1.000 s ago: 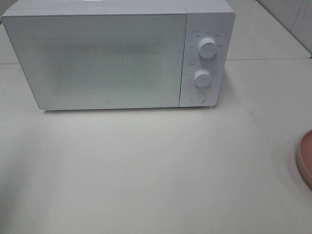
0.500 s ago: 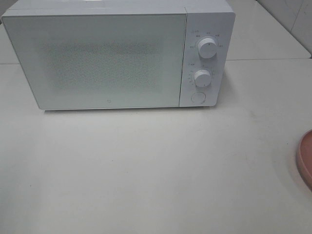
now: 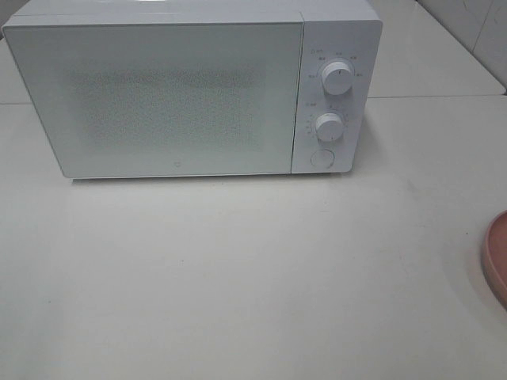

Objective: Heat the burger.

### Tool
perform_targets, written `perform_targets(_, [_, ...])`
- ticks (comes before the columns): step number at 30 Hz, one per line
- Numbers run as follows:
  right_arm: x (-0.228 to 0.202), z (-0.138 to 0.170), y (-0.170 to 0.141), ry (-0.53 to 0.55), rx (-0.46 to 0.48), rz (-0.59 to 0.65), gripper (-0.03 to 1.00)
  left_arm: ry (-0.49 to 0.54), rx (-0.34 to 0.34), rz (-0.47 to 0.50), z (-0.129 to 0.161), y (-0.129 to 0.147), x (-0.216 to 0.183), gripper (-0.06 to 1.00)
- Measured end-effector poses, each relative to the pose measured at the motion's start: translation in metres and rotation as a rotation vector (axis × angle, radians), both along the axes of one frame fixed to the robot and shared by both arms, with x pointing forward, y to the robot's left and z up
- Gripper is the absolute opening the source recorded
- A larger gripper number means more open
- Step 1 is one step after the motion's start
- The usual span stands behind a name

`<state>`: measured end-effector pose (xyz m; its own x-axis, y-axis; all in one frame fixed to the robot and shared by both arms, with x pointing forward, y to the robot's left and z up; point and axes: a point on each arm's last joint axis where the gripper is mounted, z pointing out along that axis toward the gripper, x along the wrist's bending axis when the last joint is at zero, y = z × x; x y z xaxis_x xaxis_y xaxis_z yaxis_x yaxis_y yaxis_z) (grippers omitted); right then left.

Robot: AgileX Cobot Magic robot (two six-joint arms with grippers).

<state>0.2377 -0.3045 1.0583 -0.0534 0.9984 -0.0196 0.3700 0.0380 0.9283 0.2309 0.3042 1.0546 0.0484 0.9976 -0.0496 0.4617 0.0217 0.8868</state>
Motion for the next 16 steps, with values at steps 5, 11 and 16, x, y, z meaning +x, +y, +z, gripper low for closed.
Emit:
perform_targets(5, [-0.0001,-0.0002,0.0000,0.002,0.000,0.000,0.76,-0.001,-0.003,0.052,0.0000,-0.0007,-0.0004,0.99])
perform_targets(11, [-0.0001,-0.0002,0.0000,0.002,0.000,0.000,0.76,-0.002,-0.002,0.052,0.0000,-0.0008,-0.0005,0.99])
perform_targets(16, [0.0000,-0.0001,0.0000,0.001,0.000,0.000,0.76,-0.002,-0.002,0.052,0.0000,-0.0008,-0.0005,0.99])
